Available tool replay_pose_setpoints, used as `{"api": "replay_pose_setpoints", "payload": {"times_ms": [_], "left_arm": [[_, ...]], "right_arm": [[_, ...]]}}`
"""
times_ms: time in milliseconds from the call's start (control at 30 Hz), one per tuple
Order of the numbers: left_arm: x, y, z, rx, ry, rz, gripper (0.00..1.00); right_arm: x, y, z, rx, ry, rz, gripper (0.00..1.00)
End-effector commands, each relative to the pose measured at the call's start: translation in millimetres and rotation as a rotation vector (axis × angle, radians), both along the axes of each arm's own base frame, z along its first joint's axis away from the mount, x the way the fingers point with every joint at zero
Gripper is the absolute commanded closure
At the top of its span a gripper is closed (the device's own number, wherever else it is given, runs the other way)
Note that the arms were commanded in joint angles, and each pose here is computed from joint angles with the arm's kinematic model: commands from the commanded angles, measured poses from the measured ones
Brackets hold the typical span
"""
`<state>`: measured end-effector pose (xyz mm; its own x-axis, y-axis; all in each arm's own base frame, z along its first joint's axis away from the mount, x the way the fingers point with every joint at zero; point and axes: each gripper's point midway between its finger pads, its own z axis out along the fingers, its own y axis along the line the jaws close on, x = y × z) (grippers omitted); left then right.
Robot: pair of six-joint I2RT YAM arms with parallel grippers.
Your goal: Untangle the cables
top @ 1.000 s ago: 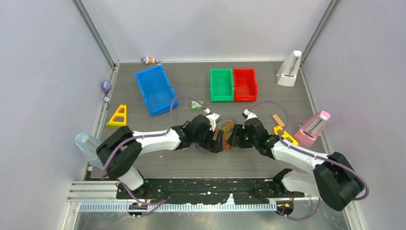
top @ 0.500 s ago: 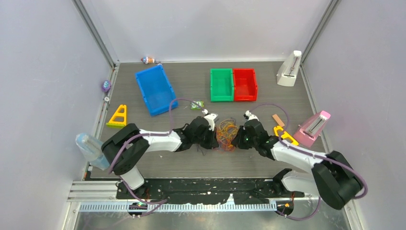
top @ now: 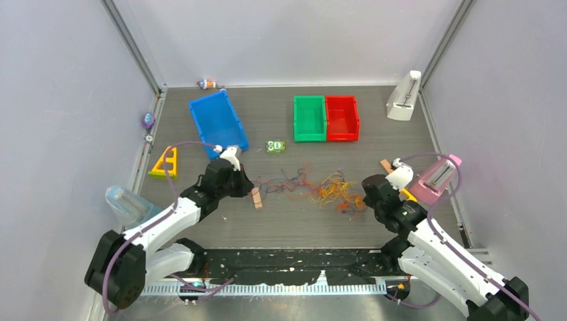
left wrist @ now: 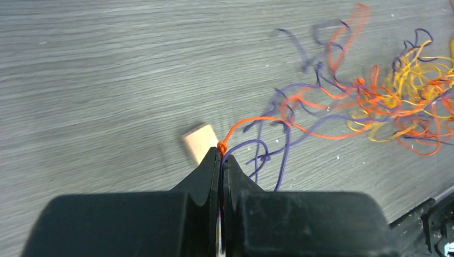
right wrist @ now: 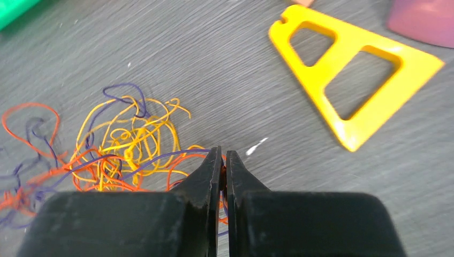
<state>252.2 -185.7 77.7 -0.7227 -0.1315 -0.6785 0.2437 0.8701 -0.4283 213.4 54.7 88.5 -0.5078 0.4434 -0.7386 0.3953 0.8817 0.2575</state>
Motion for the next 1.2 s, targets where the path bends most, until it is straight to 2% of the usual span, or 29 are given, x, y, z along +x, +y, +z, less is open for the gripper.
{"api": "replay_pose_setpoints", "payload": {"times_ms": [0, 133, 233, 300, 333, 367, 400, 433, 467, 500, 533, 600, 800, 900, 967, 1167], "left_arm": [[-6, 37, -2, 0.096, 0.01, 0.086, 1.0], [-3, 40, 14, 0.075, -0.032, 0.112, 1.0], [-7, 18, 26, -0.005, -0.049, 0.006, 1.0], [-8, 11, 31, -0.026, -0.045, -0.032, 1.0], [-10, 5, 34, -0.039, -0.042, -0.065, 1.0], [-11, 1, 38, -0.046, -0.045, -0.089, 1.0], [-11, -1, 42, -0.049, -0.048, -0.103, 0.96], [-13, -4, 45, -0.048, -0.052, -0.123, 0.81], [-15, -5, 46, -0.041, -0.048, -0.136, 0.63], [-16, -7, 50, -0.029, -0.051, -0.15, 0.44], [-19, -9, 52, -0.011, -0.048, -0.174, 0.33], [-20, -17, 56, 0.028, -0.066, -0.217, 0.24], [-21, -65, 63, 0.118, -0.113, -0.329, 0.21], [-20, -96, 58, 0.136, -0.111, -0.378, 0.19], [-21, -117, 52, 0.149, -0.098, -0.42, 0.18], [-32, -184, 27, 0.162, -0.026, -0.525, 0.17]], "right_arm": [[-8, -47, 25, -0.088, -0.073, -0.237, 0.95], [-6, -47, 38, -0.082, -0.103, -0.223, 0.95], [10, -13, 49, -0.078, -0.131, 0.024, 0.95], [12, 18, 53, -0.011, -0.134, 0.198, 0.91], [13, 24, 56, -0.008, -0.147, 0.235, 0.83], [12, 33, 56, 0.015, -0.144, 0.286, 0.71], [13, 37, 59, 0.022, -0.153, 0.307, 0.37], [12, 42, 58, 0.036, -0.147, 0.329, 0.23], [12, 44, 58, 0.038, -0.148, 0.344, 0.07], [11, 49, 56, 0.046, -0.137, 0.371, 0.04], [11, 51, 55, 0.046, -0.133, 0.382, 0.0], [11, 54, 48, 0.042, -0.098, 0.399, 0.03], [15, 42, 25, -0.047, 0.011, 0.337, 0.0], [16, 29, 16, -0.091, 0.05, 0.258, 0.08], [13, 23, 9, -0.097, 0.074, 0.221, 0.19], [11, 29, -17, -0.016, 0.08, 0.181, 0.29]]}}
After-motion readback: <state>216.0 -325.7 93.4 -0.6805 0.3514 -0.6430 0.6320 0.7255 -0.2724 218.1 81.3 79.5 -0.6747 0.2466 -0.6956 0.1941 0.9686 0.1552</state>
